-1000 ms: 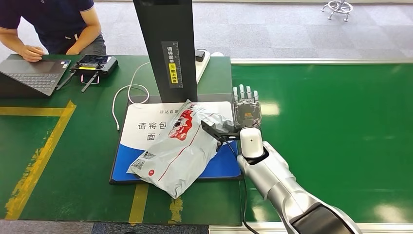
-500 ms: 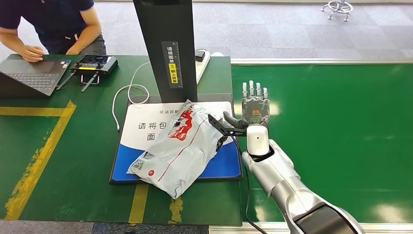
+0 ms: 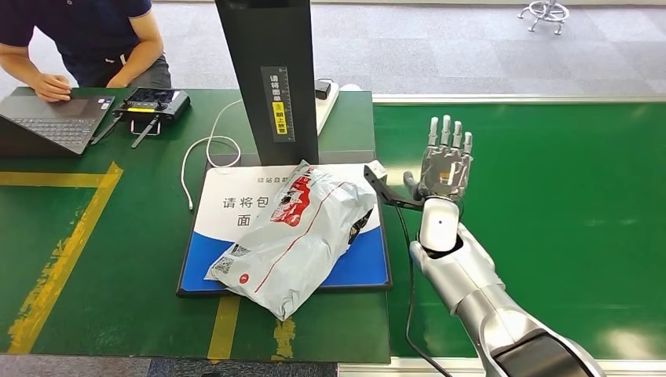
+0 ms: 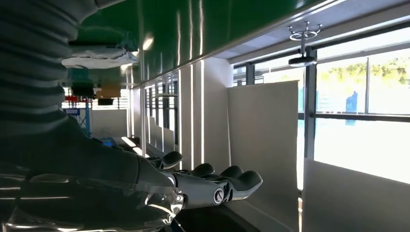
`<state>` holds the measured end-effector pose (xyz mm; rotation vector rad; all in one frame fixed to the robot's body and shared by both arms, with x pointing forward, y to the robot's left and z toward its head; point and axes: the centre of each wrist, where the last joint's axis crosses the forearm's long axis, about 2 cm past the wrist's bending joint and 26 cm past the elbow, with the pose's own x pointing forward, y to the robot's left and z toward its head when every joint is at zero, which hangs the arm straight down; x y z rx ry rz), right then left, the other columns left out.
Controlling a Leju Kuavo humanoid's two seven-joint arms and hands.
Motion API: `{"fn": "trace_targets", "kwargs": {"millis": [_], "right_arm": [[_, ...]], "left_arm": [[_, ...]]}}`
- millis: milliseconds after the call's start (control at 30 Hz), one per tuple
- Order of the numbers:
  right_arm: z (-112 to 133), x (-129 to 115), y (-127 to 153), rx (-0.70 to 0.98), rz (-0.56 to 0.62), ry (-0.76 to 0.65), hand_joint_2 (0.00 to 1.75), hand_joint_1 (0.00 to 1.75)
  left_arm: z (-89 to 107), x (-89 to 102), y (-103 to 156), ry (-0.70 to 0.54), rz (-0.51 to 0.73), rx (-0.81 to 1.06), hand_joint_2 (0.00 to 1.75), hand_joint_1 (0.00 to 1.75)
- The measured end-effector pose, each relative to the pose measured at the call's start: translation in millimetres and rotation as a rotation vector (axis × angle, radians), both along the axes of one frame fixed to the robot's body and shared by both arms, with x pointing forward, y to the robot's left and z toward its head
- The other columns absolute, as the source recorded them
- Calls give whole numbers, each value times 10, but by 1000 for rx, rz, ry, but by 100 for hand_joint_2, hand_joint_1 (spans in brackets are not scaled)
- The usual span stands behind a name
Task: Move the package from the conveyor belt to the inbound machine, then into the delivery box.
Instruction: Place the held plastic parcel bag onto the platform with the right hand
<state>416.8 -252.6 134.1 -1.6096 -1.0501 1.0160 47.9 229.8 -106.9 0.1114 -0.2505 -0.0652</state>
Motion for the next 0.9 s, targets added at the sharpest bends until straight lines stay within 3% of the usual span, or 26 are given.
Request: {"fn": "trace_targets", "kwargs": {"millis": [167,333,533,733,900], "right_arm": [[44,16,-209,62,36,-75,175,0],[110,15,-541,461,216,-191,175,0],[108,-12,-762,659,241,-254,175,0],[12,-99,-906,1188,506,-330,175,0],[-124,-264,-952,1401,618,-381,175,0]], "left_arm": [[0,4,4,-5,1,4,0,0],[-1,-1,8,-3,19,8,0,0],[-1,0,9,-2,33,6,0,0],[1,-5,-7,-1,36,4,0,0],[2,-2,-14,-1,36,3,0,0]]}}
